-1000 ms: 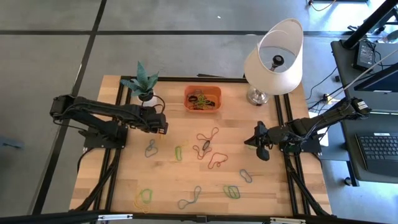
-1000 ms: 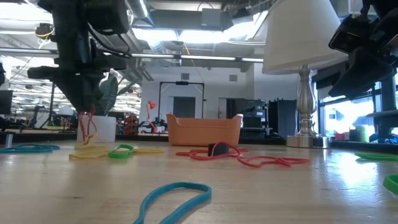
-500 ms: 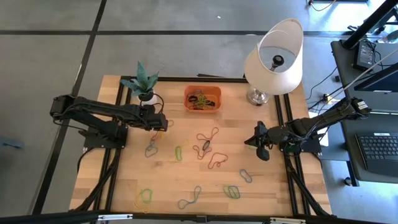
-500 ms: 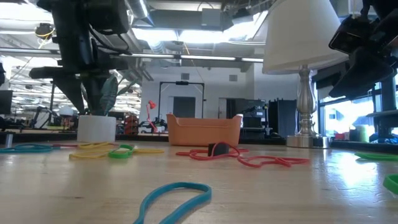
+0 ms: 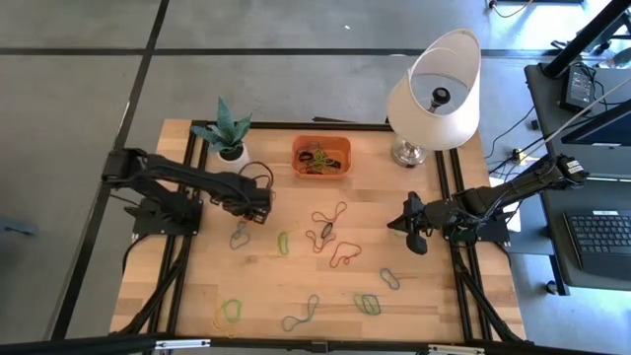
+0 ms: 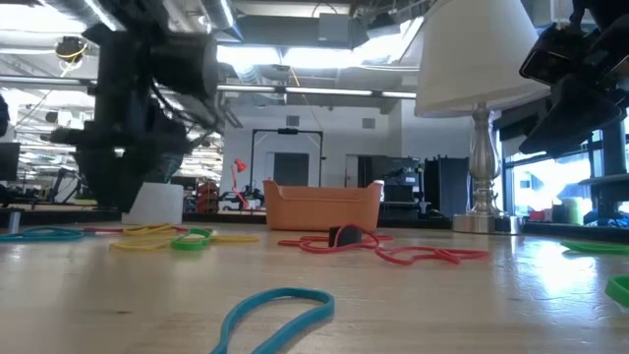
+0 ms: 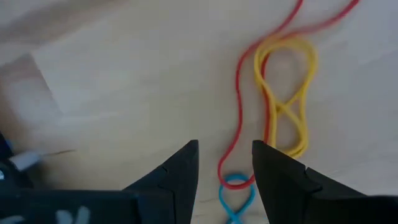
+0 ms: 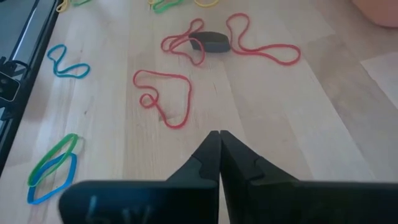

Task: Pick and place rubber bands into bin
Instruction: Put the blue rubber band into the orange bin

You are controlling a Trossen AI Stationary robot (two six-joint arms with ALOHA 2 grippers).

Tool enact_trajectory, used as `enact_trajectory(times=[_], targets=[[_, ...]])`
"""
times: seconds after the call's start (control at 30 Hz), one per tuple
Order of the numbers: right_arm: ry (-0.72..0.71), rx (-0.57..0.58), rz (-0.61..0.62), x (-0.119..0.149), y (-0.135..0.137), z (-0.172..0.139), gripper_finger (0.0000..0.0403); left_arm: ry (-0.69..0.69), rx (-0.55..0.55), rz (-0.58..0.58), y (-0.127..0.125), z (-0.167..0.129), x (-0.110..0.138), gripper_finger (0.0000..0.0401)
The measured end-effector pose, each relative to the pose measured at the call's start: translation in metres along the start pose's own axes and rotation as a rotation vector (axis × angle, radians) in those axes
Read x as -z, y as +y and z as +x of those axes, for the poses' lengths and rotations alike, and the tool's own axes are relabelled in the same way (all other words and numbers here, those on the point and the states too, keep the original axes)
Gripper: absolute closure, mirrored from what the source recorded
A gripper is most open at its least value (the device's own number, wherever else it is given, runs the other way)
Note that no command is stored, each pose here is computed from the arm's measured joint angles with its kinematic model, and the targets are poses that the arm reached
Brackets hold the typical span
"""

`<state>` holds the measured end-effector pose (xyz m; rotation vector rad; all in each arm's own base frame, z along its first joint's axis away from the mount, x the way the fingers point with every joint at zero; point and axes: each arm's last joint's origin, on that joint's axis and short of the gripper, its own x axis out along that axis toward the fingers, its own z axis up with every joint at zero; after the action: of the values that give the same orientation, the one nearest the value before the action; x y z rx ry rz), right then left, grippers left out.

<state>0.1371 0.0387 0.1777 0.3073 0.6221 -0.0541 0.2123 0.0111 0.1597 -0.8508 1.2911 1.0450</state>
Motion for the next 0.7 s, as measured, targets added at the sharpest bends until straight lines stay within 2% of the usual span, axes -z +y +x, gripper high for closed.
enact_trajectory(times=[0.23,0.3,0.37,0.47,0.5,0.7], targets=[[-0.005,0.000,0.004,0.000,0.000,0.000,0.0396,0.111,-0.059,0.069,-0.014,0.029,0.001,0.0261],[-0.005,0.000,0.006,0.000,0.000,0.000,0.0396,0.125,-0.067,0.071,-0.015,0.032,0.001,0.0276],[-0.005,0.000,0.009,0.000,0.000,0.000,0.0396,0.131,-0.056,0.070,-0.016,0.032,0.001,0.0309],[-0.005,0.000,0.014,0.000,0.000,0.000,0.0396,0.115,-0.035,0.063,-0.014,0.027,0.001,0.0378],[-0.005,0.000,0.013,0.000,0.000,0.000,0.0396,0.107,-0.026,0.048,-0.012,0.024,0.001,0.0388],[-0.005,0.000,0.004,0.000,0.000,0.000,0.0396,0.026,0.023,-0.019,-0.003,-0.009,0.003,0.0399]])
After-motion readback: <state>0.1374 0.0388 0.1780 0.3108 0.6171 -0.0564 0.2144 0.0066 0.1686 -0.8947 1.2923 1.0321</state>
